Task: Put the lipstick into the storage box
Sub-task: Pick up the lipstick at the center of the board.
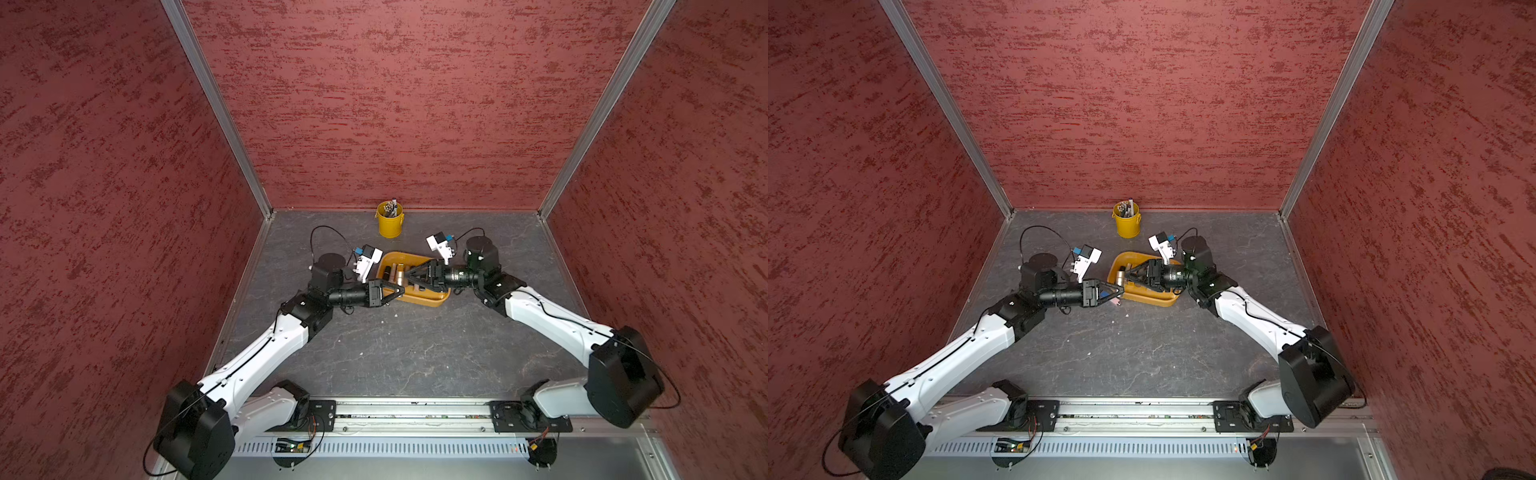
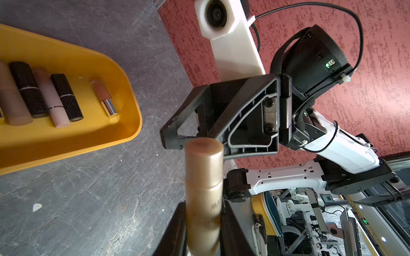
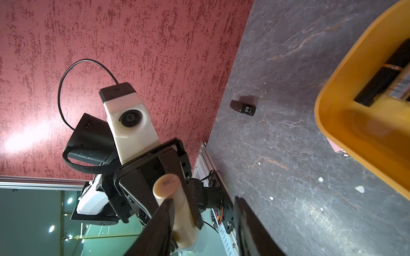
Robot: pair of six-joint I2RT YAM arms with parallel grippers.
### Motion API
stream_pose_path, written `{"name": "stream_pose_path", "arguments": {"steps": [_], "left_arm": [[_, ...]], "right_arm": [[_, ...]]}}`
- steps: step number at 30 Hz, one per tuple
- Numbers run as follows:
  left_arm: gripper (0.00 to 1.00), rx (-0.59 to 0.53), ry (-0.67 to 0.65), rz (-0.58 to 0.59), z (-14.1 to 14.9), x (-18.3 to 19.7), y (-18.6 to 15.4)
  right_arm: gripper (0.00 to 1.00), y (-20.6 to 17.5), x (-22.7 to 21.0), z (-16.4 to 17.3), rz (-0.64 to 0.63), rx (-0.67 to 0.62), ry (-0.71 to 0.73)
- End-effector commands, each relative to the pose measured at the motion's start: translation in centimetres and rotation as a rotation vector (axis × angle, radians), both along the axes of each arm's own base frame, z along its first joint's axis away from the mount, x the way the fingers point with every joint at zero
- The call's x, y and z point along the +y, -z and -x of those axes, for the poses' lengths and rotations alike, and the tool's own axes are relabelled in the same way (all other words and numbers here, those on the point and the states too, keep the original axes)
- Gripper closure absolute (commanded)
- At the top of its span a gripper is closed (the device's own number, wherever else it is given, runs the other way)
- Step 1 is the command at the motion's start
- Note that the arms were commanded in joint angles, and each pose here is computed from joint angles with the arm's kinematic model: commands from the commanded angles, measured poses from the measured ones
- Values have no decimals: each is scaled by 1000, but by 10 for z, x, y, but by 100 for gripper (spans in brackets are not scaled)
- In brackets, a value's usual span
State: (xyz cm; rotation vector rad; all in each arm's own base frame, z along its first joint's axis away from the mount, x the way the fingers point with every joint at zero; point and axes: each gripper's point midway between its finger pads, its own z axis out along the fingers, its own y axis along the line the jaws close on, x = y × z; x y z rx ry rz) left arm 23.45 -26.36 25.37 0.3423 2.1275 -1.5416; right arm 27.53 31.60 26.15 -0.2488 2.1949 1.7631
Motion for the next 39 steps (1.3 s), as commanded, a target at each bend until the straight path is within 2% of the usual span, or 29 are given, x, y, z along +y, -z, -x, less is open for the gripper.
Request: {"name": "stream_pose_path", "arguments": {"steps": [1,19,27,37,38,39], "left_arm": [[84,-23,18,35,3,-1,-8],[84,-23,32,45,4,-4,-10],[84,-19,38,45,6,-4,-8],[84,-19,36,42,5,-4,-7],[82,-20,34,42,4,-3,-7],[73,-15,34,40,5,-3,-7]], "right_arm": [[53,-26,8,5,-50,-69,-37],[55,-36,21,14,-92,-90,-85],[63,-39,28,16,-97,-98,-99],[82,-36,31,16,-98,-91,-108],[82,-36,31,16,-97,-92,-107],[83,-36,30,16,-96,-93,-106]]}}
